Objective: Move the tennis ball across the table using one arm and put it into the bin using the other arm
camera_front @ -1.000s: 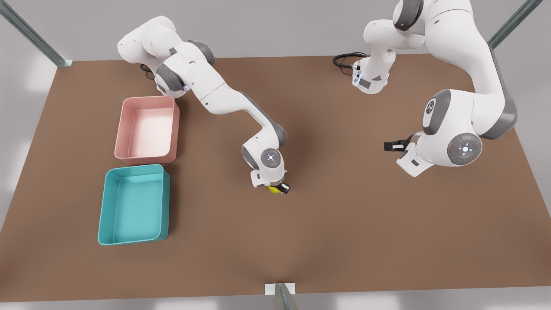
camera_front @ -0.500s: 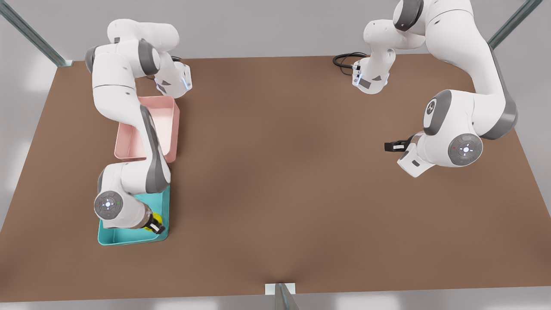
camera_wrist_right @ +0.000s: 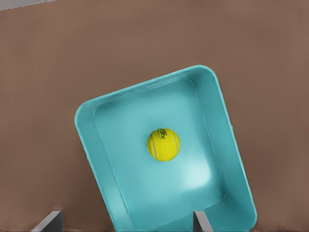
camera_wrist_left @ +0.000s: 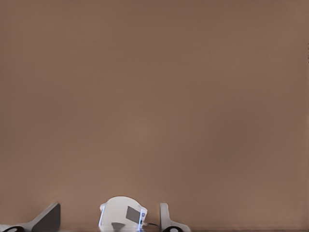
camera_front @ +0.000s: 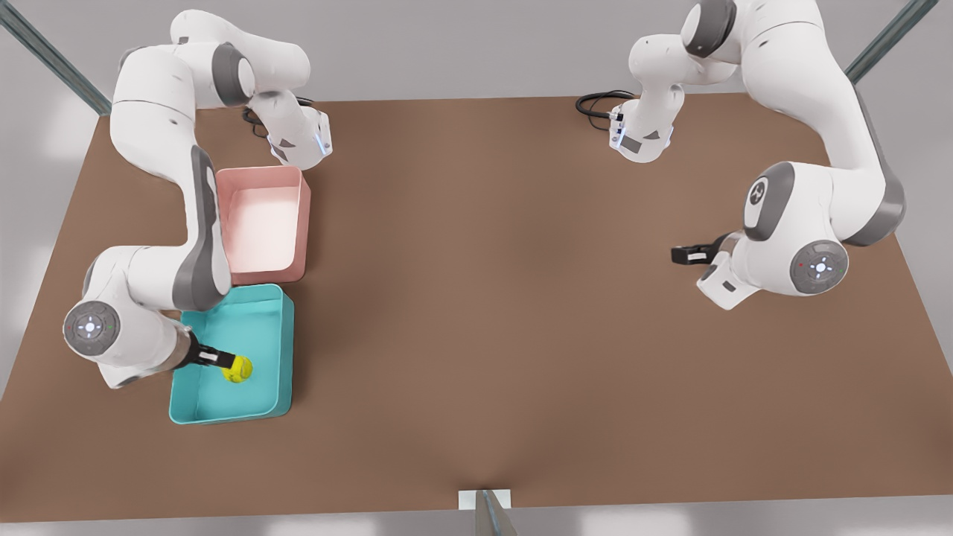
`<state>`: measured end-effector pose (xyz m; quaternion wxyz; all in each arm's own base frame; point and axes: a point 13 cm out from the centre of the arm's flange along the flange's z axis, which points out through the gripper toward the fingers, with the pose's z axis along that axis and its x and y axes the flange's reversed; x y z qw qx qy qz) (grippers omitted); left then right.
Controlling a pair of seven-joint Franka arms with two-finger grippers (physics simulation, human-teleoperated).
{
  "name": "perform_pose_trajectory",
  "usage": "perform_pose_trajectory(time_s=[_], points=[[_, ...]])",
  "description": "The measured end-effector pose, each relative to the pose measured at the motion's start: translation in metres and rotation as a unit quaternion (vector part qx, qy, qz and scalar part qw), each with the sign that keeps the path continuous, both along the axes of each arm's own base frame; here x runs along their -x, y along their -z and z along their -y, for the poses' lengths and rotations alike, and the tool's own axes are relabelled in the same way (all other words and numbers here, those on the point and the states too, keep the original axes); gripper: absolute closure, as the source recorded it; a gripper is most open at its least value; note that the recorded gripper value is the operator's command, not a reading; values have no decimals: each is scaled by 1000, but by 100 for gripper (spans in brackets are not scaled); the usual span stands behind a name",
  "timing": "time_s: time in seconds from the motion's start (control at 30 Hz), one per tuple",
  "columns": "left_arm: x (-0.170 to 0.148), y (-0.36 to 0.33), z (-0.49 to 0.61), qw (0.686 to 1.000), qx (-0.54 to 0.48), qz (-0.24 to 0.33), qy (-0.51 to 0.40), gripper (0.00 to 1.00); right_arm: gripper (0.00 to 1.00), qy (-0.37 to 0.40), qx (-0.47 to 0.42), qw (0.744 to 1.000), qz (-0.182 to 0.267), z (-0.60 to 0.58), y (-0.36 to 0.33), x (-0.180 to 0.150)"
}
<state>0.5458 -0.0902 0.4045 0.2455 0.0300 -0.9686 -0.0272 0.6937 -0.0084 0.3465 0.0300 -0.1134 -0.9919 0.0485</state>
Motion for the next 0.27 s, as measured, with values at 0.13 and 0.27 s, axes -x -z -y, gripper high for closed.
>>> perform_pose_trajectory(time_s=[0.13, 0.27], points=[[6, -2, 2, 1000, 6, -11, 2, 0, 0, -34, -11, 999, 19, -5, -123, 60], [9, -2, 4, 1000, 8, -18, 5, 0, 0, -49, -18, 998, -21, -1, -130, 89]])
